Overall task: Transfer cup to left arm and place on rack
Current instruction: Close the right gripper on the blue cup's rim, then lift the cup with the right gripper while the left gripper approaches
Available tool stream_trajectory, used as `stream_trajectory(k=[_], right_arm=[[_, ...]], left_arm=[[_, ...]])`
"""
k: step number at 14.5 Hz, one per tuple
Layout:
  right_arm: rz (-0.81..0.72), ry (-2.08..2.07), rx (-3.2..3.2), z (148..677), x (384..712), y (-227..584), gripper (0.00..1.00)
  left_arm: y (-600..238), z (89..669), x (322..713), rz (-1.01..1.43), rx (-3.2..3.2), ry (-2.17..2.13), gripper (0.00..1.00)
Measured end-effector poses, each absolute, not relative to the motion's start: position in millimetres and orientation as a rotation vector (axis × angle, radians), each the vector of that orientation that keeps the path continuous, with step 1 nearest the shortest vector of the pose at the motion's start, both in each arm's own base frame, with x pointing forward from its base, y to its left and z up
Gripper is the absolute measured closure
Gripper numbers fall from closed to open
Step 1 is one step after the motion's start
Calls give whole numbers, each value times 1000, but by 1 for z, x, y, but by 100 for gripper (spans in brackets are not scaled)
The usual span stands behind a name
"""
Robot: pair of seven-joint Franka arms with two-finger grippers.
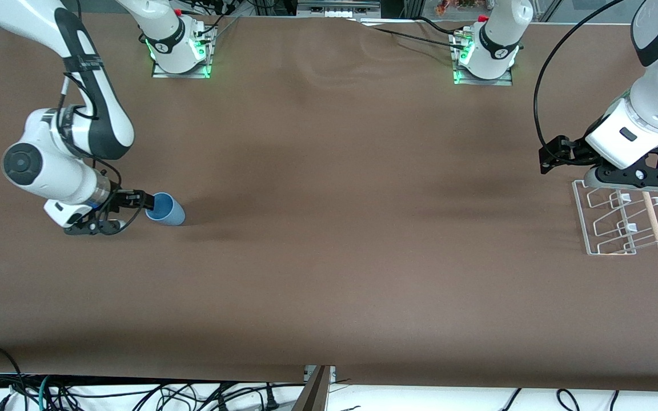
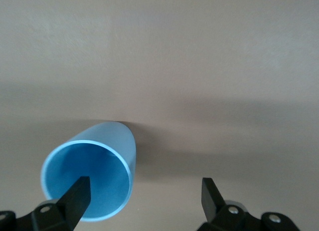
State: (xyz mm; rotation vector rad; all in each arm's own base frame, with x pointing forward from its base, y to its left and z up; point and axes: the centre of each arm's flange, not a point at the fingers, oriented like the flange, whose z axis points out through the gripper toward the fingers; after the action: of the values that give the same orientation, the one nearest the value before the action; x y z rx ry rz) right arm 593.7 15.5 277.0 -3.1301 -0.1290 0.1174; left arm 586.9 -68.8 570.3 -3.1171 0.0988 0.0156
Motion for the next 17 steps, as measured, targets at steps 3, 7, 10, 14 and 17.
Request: stream_trajectory(k=[3,7,10,14,17], right_arm=[[135,-132,-3129,265,588,16,6],[164,-135,-3126,254,586,17,38],[179,-142,-3124,248,585,20,70],[156,-97,-3126,256,591,39,94],[248,56,-3096,294,605,80,94]], left_arm=[[-69,570,587,16,-3117,100,0],[-70,570,587,16,-3117,101,0],[-71,570,587,16,-3117,104,0],[-73,570,586,16,-3117,109,0],[-73,570,586,16,-3117,109,0]])
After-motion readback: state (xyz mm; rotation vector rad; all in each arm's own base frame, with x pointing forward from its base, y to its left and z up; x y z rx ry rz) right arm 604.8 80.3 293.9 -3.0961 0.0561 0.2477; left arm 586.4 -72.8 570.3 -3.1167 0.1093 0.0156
